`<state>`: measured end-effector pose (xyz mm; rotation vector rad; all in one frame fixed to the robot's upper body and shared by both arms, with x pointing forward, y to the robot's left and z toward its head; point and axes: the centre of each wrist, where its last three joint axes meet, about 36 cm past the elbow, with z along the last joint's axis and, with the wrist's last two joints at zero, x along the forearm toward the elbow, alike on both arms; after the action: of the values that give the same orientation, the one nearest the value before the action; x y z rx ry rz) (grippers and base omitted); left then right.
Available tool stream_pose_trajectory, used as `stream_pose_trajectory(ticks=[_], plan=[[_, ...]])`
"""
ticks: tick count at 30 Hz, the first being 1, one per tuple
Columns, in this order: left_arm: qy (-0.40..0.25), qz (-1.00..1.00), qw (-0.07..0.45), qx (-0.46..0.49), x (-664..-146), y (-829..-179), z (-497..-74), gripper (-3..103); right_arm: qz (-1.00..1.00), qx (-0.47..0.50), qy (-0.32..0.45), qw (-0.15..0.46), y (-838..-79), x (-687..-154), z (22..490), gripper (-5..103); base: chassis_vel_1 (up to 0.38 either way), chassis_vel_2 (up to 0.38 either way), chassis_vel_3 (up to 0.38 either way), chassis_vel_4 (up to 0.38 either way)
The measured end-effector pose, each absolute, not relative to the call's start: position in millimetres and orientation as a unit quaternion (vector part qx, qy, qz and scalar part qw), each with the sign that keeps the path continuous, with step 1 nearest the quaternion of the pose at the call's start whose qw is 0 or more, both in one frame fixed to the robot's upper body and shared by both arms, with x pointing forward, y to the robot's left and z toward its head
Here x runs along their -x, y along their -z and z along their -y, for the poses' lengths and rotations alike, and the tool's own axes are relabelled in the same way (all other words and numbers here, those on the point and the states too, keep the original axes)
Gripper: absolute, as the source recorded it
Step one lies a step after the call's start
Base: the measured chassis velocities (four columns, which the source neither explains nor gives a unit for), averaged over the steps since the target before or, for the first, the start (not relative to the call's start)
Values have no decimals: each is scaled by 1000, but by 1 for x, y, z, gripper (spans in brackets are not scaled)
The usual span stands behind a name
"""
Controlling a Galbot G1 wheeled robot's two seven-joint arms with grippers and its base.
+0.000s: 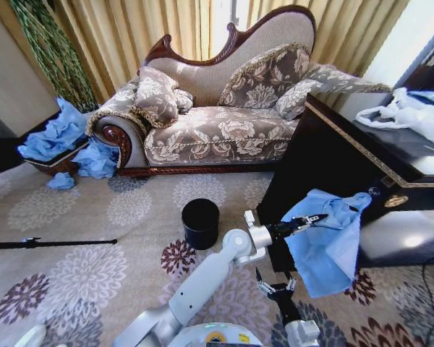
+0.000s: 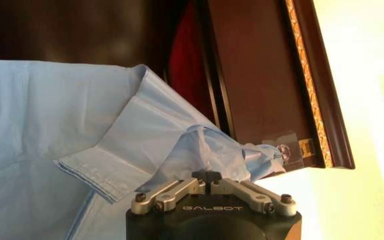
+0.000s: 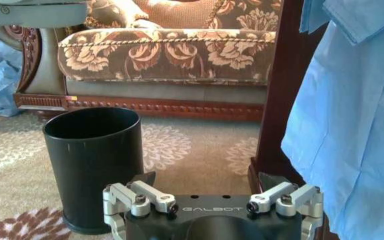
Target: Place a garbage bag over the trash bin.
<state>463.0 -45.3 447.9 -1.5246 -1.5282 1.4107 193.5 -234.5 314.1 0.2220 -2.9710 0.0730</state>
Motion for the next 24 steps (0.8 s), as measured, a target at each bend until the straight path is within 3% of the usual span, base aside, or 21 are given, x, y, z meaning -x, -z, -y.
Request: stream_pose_trajectory(ticks=[8, 24], plan=[[-516, 580, 275, 567, -460, -450, 35, 0, 994, -75, -25, 80, -314, -193, 234, 100, 0, 0, 0, 0], [-487, 633, 271, 537, -473, -453, -35, 0, 994, -72, -26, 73, -317, -193, 235, 100, 0, 0, 0, 0]])
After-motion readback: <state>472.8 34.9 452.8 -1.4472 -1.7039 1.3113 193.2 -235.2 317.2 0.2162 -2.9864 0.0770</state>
